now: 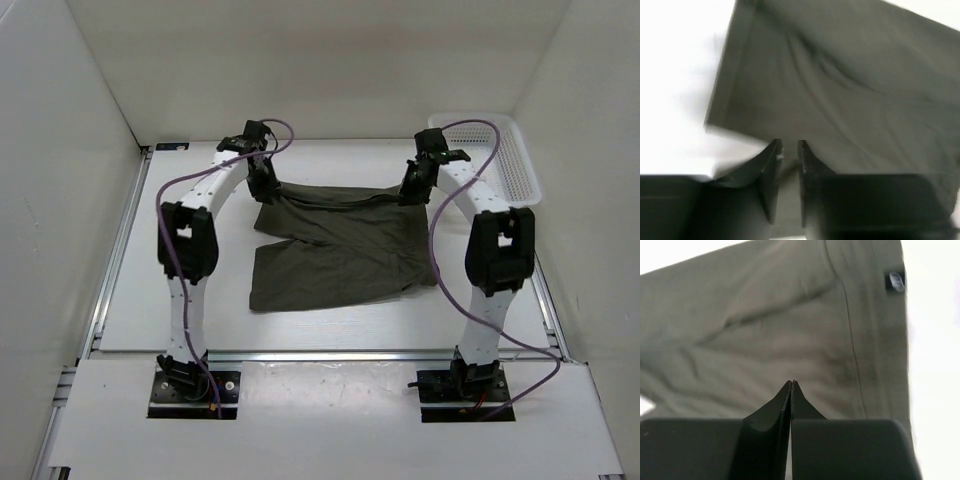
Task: Fold and stack the shorts
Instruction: Flatten the shorts out
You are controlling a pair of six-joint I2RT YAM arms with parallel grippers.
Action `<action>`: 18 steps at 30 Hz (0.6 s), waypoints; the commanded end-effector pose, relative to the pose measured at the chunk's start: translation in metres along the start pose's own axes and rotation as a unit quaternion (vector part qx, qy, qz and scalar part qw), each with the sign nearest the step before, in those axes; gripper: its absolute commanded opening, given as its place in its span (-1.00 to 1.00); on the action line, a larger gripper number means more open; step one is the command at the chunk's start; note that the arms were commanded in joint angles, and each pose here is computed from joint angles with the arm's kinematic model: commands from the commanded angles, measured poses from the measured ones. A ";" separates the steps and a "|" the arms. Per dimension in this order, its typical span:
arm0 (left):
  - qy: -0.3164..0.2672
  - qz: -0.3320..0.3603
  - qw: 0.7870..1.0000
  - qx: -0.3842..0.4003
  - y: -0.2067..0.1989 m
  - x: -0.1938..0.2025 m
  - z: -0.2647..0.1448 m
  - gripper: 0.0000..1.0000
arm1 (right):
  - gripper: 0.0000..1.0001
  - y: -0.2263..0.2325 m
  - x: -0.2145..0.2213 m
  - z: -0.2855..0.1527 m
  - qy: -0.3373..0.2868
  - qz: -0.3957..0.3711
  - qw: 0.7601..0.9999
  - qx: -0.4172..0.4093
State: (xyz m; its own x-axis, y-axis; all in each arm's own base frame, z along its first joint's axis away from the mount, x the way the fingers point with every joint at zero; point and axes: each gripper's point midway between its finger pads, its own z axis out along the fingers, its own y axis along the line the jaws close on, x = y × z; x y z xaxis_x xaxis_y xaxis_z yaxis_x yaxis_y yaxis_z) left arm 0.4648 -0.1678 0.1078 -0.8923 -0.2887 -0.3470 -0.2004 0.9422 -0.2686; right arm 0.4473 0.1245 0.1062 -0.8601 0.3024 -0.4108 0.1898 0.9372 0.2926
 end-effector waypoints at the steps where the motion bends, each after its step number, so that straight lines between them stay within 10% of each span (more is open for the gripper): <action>1: -0.020 -0.008 1.000 0.006 0.005 -0.036 0.002 -0.06 | -1.00 0.012 -0.023 0.015 -0.009 0.002 1.000 -0.011; 4: -0.026 -0.011 0.999 0.019 -0.002 -0.054 0.016 0.82 | -1.00 0.015 -0.028 0.038 0.001 0.002 1.000 -0.011; 6: -0.015 -0.010 0.999 0.028 -0.002 -0.057 0.031 1.00 | -1.00 0.018 -0.032 0.051 0.005 0.002 1.000 -0.014; 13: -0.021 -0.010 0.997 0.067 -0.015 -0.075 0.067 0.88 | -1.00 0.026 -0.062 0.085 -0.005 0.011 1.000 -0.017; 18: -0.055 -0.019 0.993 0.106 -0.020 -0.103 0.063 0.23 | -1.00 0.021 -0.099 0.091 -0.044 0.030 0.998 -0.018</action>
State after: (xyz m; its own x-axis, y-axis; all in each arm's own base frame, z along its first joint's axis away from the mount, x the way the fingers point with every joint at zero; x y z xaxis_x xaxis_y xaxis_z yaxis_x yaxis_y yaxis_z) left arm 0.5601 -0.1642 0.0472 -0.8811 -0.3345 -0.3342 -0.2033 0.9061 -0.3711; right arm 0.5557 0.1425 0.0491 -0.8495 0.3306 -0.4111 0.2050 0.9249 0.3202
